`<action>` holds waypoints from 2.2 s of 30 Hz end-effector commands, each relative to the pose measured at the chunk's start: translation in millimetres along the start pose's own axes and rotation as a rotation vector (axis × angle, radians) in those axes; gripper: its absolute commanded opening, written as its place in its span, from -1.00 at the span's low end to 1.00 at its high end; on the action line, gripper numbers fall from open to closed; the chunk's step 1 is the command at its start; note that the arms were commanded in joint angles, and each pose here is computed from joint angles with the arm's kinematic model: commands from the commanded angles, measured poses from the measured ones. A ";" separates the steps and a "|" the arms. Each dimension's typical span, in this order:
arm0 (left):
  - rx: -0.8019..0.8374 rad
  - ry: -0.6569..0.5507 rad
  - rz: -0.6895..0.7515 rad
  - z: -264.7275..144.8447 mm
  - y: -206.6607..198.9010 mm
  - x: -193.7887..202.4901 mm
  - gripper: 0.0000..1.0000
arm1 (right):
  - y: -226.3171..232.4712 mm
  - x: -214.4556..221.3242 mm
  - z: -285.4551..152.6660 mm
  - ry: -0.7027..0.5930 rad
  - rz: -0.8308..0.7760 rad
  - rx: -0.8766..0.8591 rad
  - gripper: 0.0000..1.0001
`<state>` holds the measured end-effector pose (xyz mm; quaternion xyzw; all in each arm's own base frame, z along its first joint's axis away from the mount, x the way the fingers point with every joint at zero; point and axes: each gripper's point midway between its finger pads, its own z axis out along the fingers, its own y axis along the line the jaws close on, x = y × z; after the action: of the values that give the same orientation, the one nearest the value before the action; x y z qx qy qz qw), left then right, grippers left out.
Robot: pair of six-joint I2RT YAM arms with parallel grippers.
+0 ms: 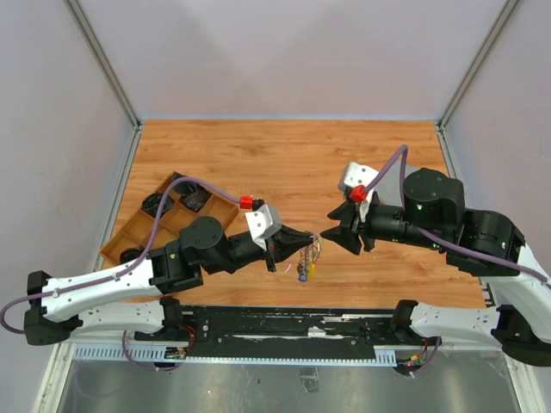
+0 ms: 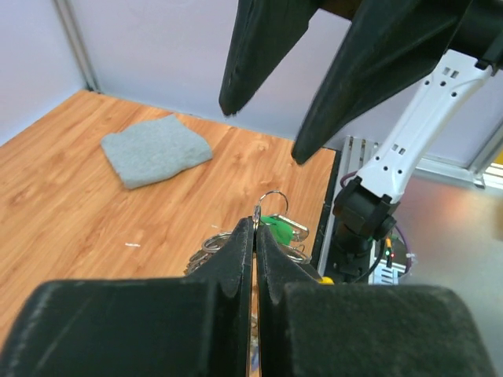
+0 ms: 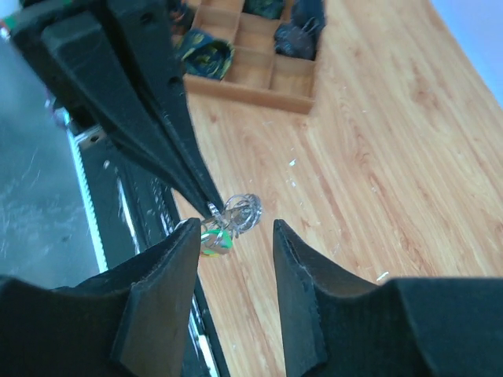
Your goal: Put the keys on the keyring
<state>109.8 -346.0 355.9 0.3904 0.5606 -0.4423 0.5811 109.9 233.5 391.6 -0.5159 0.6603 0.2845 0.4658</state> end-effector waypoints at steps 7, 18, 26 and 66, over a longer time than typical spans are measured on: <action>-0.101 -0.155 -0.030 -14.0 17.4 -35.7 -0.99 | -26.3 -23.3 9.7 -0.264 0.478 0.215 -0.18; -0.139 -0.166 -0.021 -19.7 24.3 -38.6 -0.99 | -20.8 -6.8 20.1 -0.381 0.788 0.197 -0.23; -0.139 -0.164 -0.017 -21.5 24.4 -38.2 -0.99 | -20.6 -10.5 17.9 -0.422 0.801 0.184 -0.23; -0.150 -0.150 -0.015 -18.4 26.5 -35.2 -0.99 | -2.1 -0.2 29.8 -0.317 0.741 0.101 -0.50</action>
<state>128.3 -321.3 363.1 0.3296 0.5749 -0.4174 0.6219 122.6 258.9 375.5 -0.1692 0.7391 0.4712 0.4506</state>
